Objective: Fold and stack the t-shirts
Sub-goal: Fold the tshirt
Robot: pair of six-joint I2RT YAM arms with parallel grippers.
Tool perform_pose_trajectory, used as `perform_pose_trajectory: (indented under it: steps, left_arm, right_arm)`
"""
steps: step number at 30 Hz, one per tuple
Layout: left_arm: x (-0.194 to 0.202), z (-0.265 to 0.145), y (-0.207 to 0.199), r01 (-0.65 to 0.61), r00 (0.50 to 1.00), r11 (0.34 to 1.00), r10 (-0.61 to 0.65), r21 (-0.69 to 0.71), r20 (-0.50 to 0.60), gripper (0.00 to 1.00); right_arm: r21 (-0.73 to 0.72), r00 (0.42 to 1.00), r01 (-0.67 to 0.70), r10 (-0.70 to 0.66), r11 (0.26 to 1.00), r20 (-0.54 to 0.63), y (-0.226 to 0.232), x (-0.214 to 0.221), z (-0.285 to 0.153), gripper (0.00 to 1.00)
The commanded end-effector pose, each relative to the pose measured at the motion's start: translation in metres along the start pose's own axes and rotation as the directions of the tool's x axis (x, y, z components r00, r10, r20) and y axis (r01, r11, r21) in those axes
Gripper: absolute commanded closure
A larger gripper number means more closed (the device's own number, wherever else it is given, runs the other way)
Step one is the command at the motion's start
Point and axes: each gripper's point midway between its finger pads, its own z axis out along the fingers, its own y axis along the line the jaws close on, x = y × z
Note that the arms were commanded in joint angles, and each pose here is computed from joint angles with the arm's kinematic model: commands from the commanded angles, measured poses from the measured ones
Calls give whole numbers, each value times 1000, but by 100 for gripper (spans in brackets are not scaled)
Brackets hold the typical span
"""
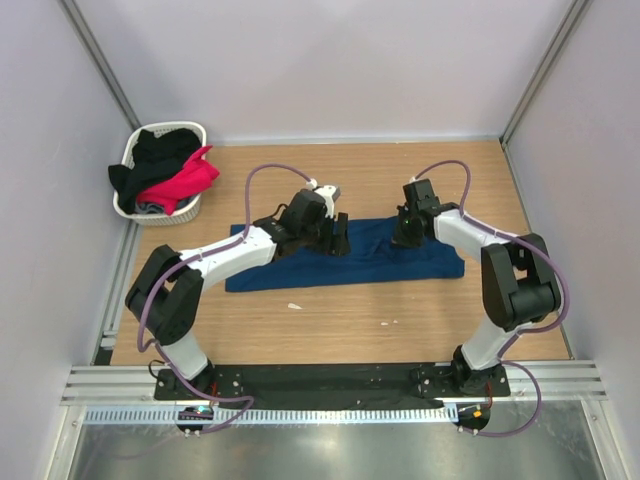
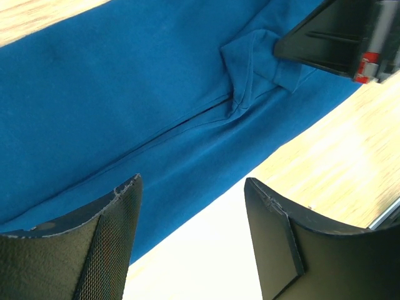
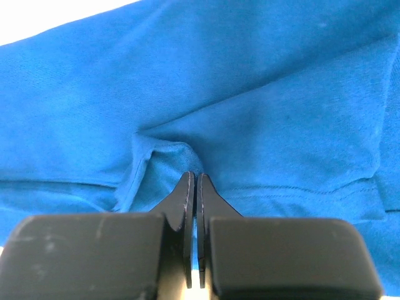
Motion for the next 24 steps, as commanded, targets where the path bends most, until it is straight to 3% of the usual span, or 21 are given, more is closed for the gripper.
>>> perform_pose_trajectory:
  steps: [1,7,14,24]
  left_arm:
    - [-18,-11,-4,-27,998,1000,26,2,50,32]
    - [-11,-10,0,-18,999,1000,18,-10,34,32]
    - [-4,-9,6,-3,1000,999,4,-32,24,32]
    - [4,-8,13,-1,1000,999,2,-50,16,32]
  right_arm:
    - [-33,992,48,-44,998,121,21,-25,-28,99]
    - [23,971,100,-103,995,217,27,-35,-48,99]
    - [37,968,149,-153,988,200,38,-9,-46,98]
    - [82,968,216,-224,973,109,43,33,-24,75]
